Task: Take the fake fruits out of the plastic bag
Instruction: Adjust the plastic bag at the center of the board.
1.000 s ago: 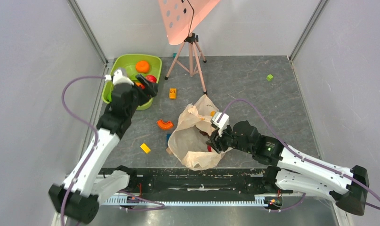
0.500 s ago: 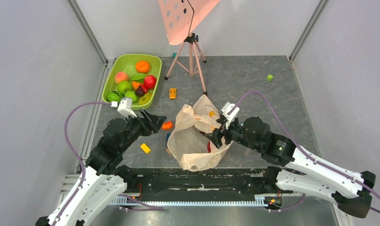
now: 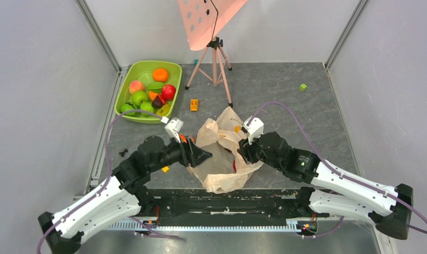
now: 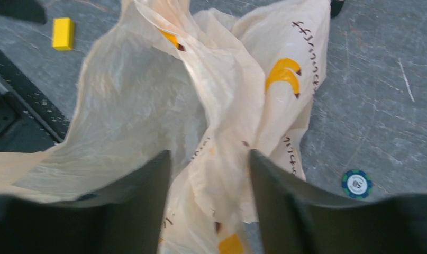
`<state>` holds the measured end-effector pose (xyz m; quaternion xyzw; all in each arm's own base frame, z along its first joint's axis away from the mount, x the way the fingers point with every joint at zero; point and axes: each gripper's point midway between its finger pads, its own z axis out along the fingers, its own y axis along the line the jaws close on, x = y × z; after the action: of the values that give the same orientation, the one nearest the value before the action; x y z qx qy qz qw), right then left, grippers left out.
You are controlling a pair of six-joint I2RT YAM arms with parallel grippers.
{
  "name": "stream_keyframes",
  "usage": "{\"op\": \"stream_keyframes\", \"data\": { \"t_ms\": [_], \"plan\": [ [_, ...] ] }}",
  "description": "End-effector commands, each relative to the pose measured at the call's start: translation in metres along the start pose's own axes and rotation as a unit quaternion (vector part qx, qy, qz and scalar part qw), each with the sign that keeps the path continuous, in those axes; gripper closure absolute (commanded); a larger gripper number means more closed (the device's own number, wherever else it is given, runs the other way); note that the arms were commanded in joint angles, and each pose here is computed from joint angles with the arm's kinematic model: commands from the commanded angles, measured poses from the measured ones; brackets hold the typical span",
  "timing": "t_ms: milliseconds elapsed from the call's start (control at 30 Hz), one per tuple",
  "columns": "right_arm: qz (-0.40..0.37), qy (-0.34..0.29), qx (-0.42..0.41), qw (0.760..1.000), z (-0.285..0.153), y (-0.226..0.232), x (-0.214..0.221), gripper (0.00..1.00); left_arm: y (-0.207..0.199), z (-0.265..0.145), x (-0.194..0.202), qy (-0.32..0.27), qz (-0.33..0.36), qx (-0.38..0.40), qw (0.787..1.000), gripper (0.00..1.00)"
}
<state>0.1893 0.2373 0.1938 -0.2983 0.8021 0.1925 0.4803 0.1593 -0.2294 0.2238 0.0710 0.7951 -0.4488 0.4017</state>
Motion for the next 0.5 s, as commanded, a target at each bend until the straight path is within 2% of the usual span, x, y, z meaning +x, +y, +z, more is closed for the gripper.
{"op": "stream_keyframes", "data": {
  "t_ms": [0,100,233,467],
  "plan": [
    [0.038,-0.008,0.038,0.999,0.002,-0.011,0.007,0.63,-0.047,0.006,0.017,0.008,0.027,0.079,0.996,0.24],
    [0.043,-0.019,0.032,0.998,0.002,-0.009,0.008,0.81,-0.057,0.015,0.049,0.035,0.045,0.073,0.996,0.24],
    [0.046,-0.042,0.006,0.998,-0.001,-0.002,0.0,0.96,-0.058,0.03,0.099,0.079,0.081,0.048,0.992,0.25],
    [0.024,-0.079,-0.1,0.992,-0.016,0.031,-0.016,1.0,-0.059,0.055,0.166,0.118,0.124,0.029,0.985,0.26]
  ]
}}
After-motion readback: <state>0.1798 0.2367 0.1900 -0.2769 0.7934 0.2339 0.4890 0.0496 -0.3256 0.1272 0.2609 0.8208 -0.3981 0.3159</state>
